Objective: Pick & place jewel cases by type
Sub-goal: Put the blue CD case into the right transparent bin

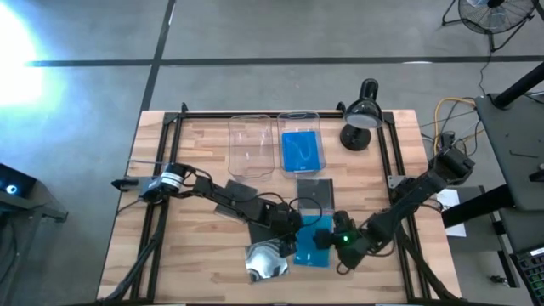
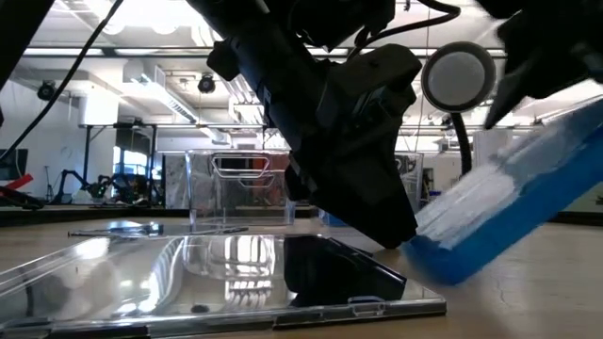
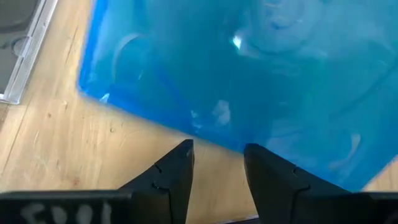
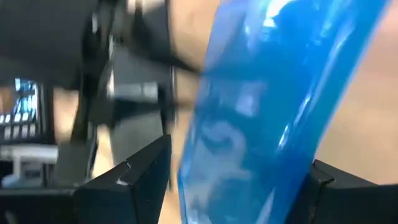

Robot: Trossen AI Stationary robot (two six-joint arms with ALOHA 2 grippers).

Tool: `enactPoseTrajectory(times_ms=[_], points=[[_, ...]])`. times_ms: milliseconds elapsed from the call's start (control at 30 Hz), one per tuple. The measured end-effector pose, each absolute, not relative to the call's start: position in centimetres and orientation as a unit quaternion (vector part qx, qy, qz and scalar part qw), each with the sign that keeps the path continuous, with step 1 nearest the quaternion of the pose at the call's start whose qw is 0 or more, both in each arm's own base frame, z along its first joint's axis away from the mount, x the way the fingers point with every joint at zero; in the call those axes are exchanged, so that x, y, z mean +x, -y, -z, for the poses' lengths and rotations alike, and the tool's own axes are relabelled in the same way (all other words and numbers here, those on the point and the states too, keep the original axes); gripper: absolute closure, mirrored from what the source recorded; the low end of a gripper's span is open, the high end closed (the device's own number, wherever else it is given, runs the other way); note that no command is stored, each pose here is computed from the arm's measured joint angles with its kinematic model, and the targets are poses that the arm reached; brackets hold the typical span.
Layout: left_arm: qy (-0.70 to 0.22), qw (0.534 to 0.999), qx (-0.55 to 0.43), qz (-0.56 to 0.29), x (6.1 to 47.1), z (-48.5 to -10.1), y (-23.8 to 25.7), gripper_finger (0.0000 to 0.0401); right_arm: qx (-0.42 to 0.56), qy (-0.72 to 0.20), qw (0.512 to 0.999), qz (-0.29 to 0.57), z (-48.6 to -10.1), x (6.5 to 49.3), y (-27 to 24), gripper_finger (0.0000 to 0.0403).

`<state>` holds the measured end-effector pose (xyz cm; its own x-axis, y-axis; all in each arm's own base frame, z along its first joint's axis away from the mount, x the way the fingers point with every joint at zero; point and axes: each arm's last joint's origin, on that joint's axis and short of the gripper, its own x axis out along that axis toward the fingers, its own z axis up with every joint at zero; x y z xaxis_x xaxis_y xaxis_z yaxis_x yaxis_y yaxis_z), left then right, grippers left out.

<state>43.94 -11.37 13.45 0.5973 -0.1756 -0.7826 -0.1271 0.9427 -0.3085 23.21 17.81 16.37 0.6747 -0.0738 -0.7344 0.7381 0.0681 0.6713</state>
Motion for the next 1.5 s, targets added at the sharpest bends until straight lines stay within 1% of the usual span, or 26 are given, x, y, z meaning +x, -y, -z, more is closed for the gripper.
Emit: enactPoseTrajectory(times_ms=[100, 167, 233, 333, 400, 467, 600, 667, 733, 833, 933, 1033, 1133, 1233, 1367, 1500], points=[[-0.446, 0.879, -0.169, 0.012, 44.0, -13.5, 11.4, 0.0273, 0.616, -0.283, 0.672, 0.299, -16.2, 23.2, -17.9, 0.0193], [-0.444, 0.880, -0.170, 0.010, 44.0, -13.5, 11.4, 0.0273, 0.621, -0.277, 0.671, 0.296, -16.3, 23.3, -17.9, 0.0215], [-0.440, 0.881, -0.171, 0.008, 44.0, -13.8, 11.3, 0.0273, 0.621, -0.278, 0.671, 0.296, -16.4, 23.2, -17.9, 0.0247], [-0.436, 0.887, -0.154, -0.008, 43.7, -14.9, 11.1, 0.0273, 0.622, -0.291, 0.666, 0.290, -16.4, 23.2, -18.0, 0.0307], [-0.432, 0.890, -0.141, -0.024, 43.2, -16.5, 10.8, 0.0273, 0.622, -0.306, 0.664, 0.281, -16.4, 23.2, -18.1, 0.0348], [-0.424, 0.894, -0.139, -0.032, 42.6, -18.5, 10.6, 0.0273, 0.623, -0.311, 0.665, 0.270, -16.8, 23.2, -18.2, 0.0379], [-0.431, 0.890, -0.146, -0.041, 39.8, -22.6, 10.7, 0.0273, 0.615, -0.317, 0.678, 0.249, -18.0, 22.8, -18.3, 0.0382], [-0.436, 0.888, -0.138, -0.056, 38.3, -24.1, 10.9, 0.0273, 0.594, -0.308, 0.705, 0.234, -19.2, 22.7, -18.0, 0.0382], [-0.416, 0.897, -0.128, -0.080, 36.7, -26.5, 11.1, 0.0273, 0.569, -0.289, 0.738, 0.217, -21.5, 23.0, -17.2, 0.0382], [-0.372, 0.911, -0.123, -0.131, 34.1, -29.9, 11.3, 0.0273, 0.502, -0.280, 0.779, 0.252, -24.9, 23.3, -14.6, 0.0382], [-0.335, 0.917, -0.130, -0.172, 32.2, -31.8, 11.5, 0.0273, 0.417, -0.290, 0.806, 0.304, -28.0, 23.8, -10.9, 0.0382], [-0.298, 0.920, -0.151, -0.207, 30.9, -33.2, 11.5, 0.0273, 0.367, -0.285, 0.823, 0.327, -30.9, 24.7, -6.9, 0.0383], [-0.279, 0.918, -0.175, -0.220, 30.1, -33.8, 11.6, 0.0273, 0.354, -0.292, 0.826, 0.328, -32.4, 25.6, -2.6, 0.0383], [-0.281, 0.912, -0.198, -0.225, 29.8, -33.2, 12.0, 0.0273, 0.369, -0.302, 0.813, 0.334, -32.6, 25.8, 2.2, 0.0383], [-0.277, 0.905, -0.231, -0.225, 29.3, -32.6, 12.9, 0.0273, 0.415, -0.309, 0.793, 0.322, -31.8, 26.1, 8.1, 0.0383], [-0.261, 0.901, -0.250, -0.240, 28.9, -32.3, 13.7, 0.0273, 0.452, -0.314, 0.785, 0.284, -30.1, 27.3, 11.7, 0.0381]])
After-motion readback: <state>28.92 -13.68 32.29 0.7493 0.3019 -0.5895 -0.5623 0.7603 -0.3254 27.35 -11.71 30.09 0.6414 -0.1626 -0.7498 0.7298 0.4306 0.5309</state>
